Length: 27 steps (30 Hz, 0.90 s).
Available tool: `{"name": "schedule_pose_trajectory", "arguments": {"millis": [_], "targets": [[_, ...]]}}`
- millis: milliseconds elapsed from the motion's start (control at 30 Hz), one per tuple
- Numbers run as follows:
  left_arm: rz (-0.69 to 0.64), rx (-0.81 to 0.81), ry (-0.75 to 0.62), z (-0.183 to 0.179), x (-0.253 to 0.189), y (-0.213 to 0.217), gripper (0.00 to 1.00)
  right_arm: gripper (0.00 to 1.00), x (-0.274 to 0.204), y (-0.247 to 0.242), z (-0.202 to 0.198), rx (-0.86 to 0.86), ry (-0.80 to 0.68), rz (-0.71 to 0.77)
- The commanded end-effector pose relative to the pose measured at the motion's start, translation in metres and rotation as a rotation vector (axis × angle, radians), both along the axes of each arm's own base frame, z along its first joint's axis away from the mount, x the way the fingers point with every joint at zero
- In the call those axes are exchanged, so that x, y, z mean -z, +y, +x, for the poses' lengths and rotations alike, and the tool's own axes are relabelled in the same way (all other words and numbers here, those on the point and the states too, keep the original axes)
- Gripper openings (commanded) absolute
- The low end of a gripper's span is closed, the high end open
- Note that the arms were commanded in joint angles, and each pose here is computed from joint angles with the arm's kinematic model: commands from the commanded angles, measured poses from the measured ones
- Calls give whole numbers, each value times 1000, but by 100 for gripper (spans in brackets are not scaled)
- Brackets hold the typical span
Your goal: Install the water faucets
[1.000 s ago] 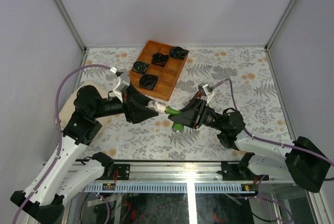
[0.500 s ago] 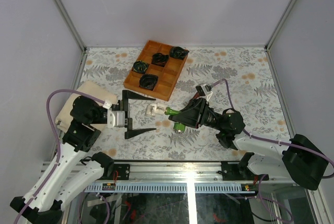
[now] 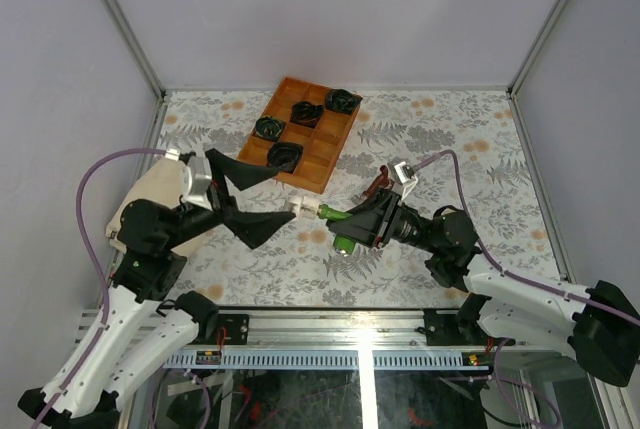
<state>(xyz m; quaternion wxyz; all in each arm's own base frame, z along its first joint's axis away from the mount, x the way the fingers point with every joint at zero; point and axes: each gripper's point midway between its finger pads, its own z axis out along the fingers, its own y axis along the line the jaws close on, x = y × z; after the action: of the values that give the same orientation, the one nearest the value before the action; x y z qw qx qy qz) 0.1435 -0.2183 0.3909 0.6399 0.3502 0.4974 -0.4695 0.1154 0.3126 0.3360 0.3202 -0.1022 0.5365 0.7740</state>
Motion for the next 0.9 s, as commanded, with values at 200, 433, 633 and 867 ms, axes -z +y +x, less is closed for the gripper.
{"name": "schedule_pose_trajectory", "arguments": {"millis": [200, 433, 633, 867], "targets": [[-77, -48, 742, 20, 9, -9, 100, 0, -37, -11, 3, 167, -343, -61], [-5, 185, 779, -1, 14, -30, 100, 0, -41, -11, -3, 145, -366, -42], [37, 240, 736, -9, 17, -31, 92, 0, -43, -12, -5, 128, -348, -17], [65, 264, 659, -14, 22, -30, 74, 0, -48, -12, -9, 103, -338, 10]]}}
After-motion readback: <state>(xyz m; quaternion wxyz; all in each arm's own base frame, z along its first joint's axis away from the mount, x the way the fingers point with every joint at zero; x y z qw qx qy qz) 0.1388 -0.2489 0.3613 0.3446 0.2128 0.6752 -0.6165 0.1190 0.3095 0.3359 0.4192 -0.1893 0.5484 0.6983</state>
